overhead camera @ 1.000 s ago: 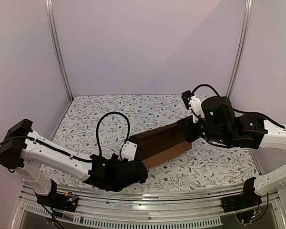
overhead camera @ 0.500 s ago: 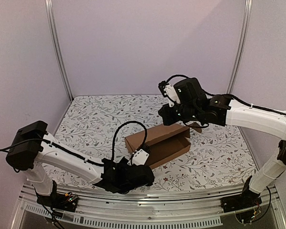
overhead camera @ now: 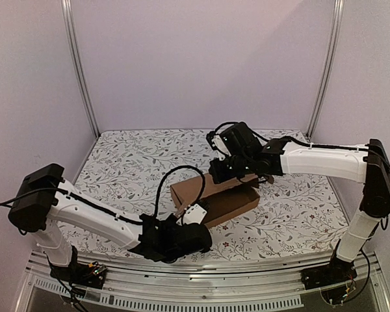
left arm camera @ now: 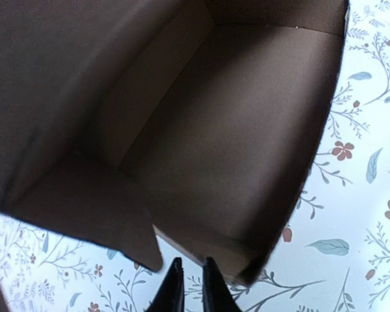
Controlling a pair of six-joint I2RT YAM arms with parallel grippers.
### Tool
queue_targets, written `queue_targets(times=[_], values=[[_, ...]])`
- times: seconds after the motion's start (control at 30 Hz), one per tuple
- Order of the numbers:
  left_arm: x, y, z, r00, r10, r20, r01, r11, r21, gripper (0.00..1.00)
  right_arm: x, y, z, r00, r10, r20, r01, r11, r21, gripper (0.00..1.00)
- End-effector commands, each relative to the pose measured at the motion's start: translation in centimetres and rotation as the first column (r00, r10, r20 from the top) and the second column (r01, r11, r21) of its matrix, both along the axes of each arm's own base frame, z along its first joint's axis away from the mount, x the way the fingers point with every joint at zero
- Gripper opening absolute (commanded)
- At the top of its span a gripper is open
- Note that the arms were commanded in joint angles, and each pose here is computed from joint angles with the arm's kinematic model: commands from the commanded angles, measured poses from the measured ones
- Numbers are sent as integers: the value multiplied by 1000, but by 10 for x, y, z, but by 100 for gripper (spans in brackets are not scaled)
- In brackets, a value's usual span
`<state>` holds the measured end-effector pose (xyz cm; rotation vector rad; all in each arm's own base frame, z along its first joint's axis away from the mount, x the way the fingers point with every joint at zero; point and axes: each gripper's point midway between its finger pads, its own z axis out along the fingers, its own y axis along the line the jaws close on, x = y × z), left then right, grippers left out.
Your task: Fold the paper box
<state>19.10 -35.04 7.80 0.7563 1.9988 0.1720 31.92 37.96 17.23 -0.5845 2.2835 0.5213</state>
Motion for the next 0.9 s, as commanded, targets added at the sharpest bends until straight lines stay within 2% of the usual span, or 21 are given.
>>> queue_targets(times=[0.0,0.2,0.33,0.53,0.7,0.87], values=[[-4,-3,-4,997,-30,-67,31,999,20,17,2,3,-25,999,-1,-50,1,1000,-10,0],[-9,-4,3,994,-47,-101,47,999,-7,42,2,4,-46,997,-3,-78,1,1000,-30,0],[-17,-9,8,985,-82,-153,78,996,-32,52,2,3,-64,995,-10,-98,5,999,-50,0],[-41,-16,16,942,-202,-269,167,975,-149,64,-1,-3,-89,992,-26,-122,16,997,-82,0],[-71,-32,21,856,-358,-374,271,925,-265,66,-3,-2,-104,989,-26,-144,15,997,-81,0],[-85,-40,42,805,-453,-382,335,880,-337,67,-6,-3,-122,985,-29,-169,13,995,-95,0]])
